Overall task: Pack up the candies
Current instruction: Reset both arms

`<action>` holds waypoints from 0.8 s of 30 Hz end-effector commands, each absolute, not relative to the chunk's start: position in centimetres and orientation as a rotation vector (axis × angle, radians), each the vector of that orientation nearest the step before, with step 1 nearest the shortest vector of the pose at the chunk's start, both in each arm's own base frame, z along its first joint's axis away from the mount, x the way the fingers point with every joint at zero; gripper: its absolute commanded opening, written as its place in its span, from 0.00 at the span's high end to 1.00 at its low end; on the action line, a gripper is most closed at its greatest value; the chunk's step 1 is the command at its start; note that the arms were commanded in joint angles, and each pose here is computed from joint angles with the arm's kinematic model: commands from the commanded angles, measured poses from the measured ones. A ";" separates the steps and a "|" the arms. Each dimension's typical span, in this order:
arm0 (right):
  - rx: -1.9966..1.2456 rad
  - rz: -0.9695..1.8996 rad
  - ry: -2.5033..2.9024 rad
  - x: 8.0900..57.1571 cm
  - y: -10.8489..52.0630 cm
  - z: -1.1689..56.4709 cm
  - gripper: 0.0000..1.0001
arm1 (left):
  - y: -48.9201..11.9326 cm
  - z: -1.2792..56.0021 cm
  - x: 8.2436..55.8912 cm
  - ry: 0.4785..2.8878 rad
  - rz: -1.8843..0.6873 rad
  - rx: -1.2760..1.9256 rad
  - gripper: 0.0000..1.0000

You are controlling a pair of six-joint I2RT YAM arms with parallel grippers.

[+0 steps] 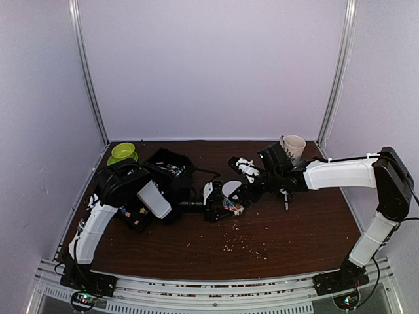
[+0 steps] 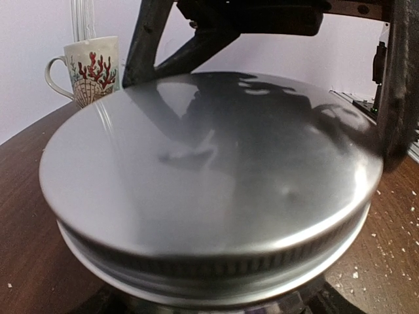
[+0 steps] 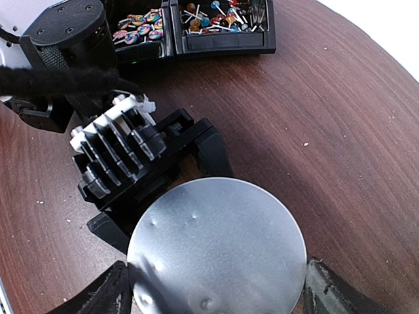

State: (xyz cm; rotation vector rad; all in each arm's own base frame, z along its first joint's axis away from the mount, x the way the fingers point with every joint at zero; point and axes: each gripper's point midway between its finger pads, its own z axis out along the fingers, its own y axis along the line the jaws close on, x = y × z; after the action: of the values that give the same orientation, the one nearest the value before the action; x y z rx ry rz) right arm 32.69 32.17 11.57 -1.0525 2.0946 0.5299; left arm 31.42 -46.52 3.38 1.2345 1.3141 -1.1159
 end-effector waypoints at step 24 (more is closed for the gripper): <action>-0.879 0.378 2.215 34.2 28.7 10.7 0.15 | -45.1 -0.6 31.5 1.490 -1.055 1.193 0.02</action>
State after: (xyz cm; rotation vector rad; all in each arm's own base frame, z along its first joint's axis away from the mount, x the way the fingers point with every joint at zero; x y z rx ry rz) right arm 33.72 31.08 11.40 -0.9409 2.1547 0.4608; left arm 32.37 -46.09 3.42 1.1721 1.3424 -1.0499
